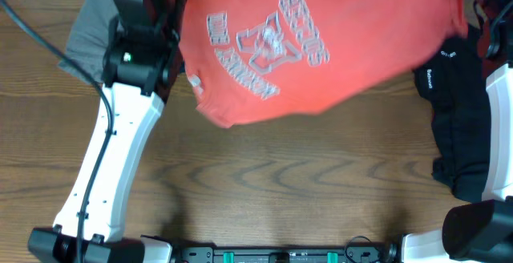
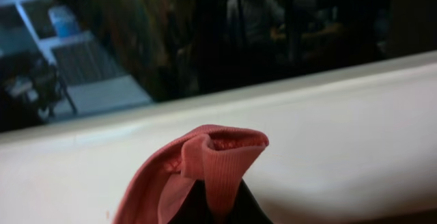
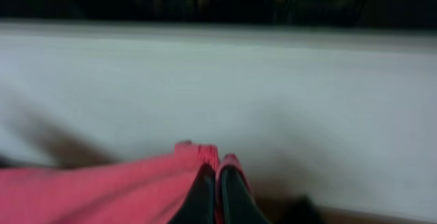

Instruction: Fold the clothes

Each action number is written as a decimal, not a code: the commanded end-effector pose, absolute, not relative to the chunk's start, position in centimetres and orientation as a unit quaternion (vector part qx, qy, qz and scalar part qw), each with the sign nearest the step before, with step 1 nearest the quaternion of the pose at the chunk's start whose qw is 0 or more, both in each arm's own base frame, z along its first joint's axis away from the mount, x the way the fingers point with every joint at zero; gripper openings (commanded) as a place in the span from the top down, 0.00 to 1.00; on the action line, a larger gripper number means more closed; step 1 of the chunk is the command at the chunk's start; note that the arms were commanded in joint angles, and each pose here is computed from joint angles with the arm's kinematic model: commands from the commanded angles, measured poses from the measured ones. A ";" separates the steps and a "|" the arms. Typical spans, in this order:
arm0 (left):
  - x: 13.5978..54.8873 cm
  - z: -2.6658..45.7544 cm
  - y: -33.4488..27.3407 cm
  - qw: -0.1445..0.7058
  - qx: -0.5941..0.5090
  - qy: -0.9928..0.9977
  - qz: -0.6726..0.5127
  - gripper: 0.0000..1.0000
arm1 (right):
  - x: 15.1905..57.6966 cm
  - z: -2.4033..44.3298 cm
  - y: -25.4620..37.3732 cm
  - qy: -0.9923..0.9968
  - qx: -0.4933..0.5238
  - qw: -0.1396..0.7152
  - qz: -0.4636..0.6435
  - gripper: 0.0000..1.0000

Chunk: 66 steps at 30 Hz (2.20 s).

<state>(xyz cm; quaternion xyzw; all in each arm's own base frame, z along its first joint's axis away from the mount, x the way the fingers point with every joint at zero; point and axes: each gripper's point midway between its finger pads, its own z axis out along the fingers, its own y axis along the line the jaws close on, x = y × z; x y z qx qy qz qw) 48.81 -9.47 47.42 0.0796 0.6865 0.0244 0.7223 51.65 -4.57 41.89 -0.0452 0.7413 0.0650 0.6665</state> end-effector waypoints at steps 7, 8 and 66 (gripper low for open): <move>45.8 56.6 -9.2 0.775 0.116 0.619 0.051 0.94 | 51.4 46.1 -5.3 0.699 -0.003 0.714 0.051 0.99; 45.9 56.0 -9.2 0.768 0.118 0.628 0.052 0.94 | 51.6 45.7 -5.3 0.702 -0.003 0.710 0.053 0.99; 29.8 62.6 -5.4 0.743 0.101 0.662 0.020 0.94 | 34.6 51.7 -3.2 0.728 -0.002 0.685 0.007 0.99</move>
